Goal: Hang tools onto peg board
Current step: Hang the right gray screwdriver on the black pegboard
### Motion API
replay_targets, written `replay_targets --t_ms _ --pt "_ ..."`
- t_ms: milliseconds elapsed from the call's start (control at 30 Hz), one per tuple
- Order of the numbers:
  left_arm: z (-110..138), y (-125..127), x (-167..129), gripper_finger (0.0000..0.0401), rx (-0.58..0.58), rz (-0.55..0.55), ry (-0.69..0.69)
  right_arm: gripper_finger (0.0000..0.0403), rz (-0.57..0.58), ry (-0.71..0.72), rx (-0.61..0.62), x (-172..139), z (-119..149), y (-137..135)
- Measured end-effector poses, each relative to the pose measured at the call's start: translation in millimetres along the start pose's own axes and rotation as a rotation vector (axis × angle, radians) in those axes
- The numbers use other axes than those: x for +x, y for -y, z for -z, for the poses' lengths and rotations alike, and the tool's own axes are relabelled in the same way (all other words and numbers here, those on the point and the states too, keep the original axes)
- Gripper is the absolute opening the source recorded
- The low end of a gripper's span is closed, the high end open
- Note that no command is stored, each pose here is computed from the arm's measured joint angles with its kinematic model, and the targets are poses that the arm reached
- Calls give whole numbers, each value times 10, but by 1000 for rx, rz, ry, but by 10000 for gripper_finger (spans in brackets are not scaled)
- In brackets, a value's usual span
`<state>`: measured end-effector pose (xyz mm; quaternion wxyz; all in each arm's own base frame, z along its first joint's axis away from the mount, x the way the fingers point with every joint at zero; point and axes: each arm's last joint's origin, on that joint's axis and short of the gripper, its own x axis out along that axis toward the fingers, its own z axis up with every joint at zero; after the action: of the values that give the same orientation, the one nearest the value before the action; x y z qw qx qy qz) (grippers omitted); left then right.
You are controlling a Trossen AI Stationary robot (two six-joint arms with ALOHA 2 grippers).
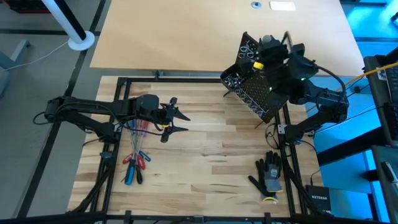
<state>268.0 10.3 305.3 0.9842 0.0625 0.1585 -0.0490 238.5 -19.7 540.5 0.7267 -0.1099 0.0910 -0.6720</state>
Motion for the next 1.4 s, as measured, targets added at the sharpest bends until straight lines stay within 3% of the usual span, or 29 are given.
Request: replay_targets --t_ms 400,600,733,833,967,1133,1400 --pt "0 0 -1 184 7 0 -1 134 -138 148 -58 -94 -148 65" --pt "19 3 -1 184 5 3 -20 134 -439 296 -50 -428 -97 -127" --pt "41 25 -70 184 12 13 -62 134 -704 278 -65 -762 100 -322" --pt "14 41 -221 184 34 17 -75 134 -918 182 -103 -1027 349 -502" --pt "-34 61 -450 184 47 17 -73 134 -1061 -71 -218 -1298 802 -774" --pt "-46 64 -616 184 52 10 -75 134 -1047 -416 -385 -1452 1347 -1173" --pt "31 59 -593 184 70 16 -131 134 -1015 -659 -732 -1492 2119 -2006"
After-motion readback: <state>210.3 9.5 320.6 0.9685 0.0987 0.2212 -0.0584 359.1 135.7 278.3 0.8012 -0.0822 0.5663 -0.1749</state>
